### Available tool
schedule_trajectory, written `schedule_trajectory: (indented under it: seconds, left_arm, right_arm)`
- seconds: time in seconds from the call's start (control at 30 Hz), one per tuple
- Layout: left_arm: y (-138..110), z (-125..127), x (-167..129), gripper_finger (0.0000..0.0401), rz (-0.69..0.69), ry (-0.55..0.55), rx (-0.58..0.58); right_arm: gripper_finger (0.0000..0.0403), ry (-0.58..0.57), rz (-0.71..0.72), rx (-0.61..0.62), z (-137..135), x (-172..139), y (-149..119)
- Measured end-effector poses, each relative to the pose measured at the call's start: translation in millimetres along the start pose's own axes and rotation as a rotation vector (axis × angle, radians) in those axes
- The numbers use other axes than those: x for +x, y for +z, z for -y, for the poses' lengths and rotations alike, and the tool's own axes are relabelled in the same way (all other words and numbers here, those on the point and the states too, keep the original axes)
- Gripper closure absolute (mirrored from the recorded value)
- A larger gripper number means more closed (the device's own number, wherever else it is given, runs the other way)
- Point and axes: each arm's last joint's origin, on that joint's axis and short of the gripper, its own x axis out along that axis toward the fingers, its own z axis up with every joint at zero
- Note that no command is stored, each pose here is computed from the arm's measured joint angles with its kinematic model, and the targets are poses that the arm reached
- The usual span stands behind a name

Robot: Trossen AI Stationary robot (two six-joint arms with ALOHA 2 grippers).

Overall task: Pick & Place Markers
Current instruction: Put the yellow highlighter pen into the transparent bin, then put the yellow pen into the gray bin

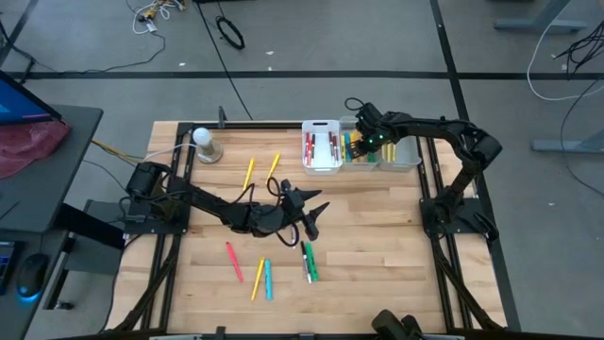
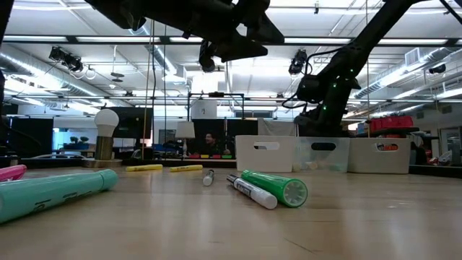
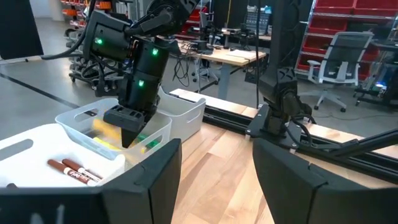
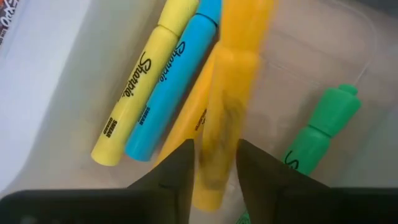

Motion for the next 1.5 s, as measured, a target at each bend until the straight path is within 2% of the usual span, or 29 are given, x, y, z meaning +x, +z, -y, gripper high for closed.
schedule_trajectory:
  seconds: [0.27,0.43,0.53,0.7,0.83,0.97,1.03,1.13,1.27,1.5]
  left_arm:
    - [1,3,-3,0.0197,-0.003,-0.024,-0.026]
    - [13,2,-11,0.0197,-0.01,-0.016,-0.029]
    - [21,-6,-18,0.0197,-0.074,0.044,-0.009]
    - [25,-27,-36,0.0197,-0.211,0.217,-0.01]
    - [12,-49,-48,0.0198,-0.362,0.36,-0.028]
    - [-2,-70,-59,0.0198,-0.48,0.533,-0.053]
    - [-9,-80,-63,0.0198,-0.522,0.619,-0.062]
    - [-15,-93,-64,0.0198,-0.568,0.72,-0.082]
    - [-27,-110,-61,0.0192,-0.602,0.782,-0.094]
    - [-53,-142,-46,0.0159,-0.686,0.743,-0.211]
  right_arm:
    - [0.0245,0.003,0.026,-0.047,-1,-8,1]
    - [0.0243,0.036,0.153,-0.123,-9,-46,1]
    - [0.0243,0.082,0.261,-0.205,-23,-80,-6]
    - [0.0243,0.201,0.42,-0.405,-62,-130,-37]
    - [0.0243,0.321,0.522,-0.619,-94,-149,-88]
    - [0.0243,0.453,0.574,-0.852,-108,-142,-147]
    - [0.0243,0.506,0.568,-0.915,-110,-132,-173]
    - [0.0243,0.549,0.553,-0.894,-110,-114,-204]
    - [0.0243,0.55,0.524,-0.813,-104,-86,-234]
    - [0.0243,0.606,0.501,-0.707,-96,-66,-253]
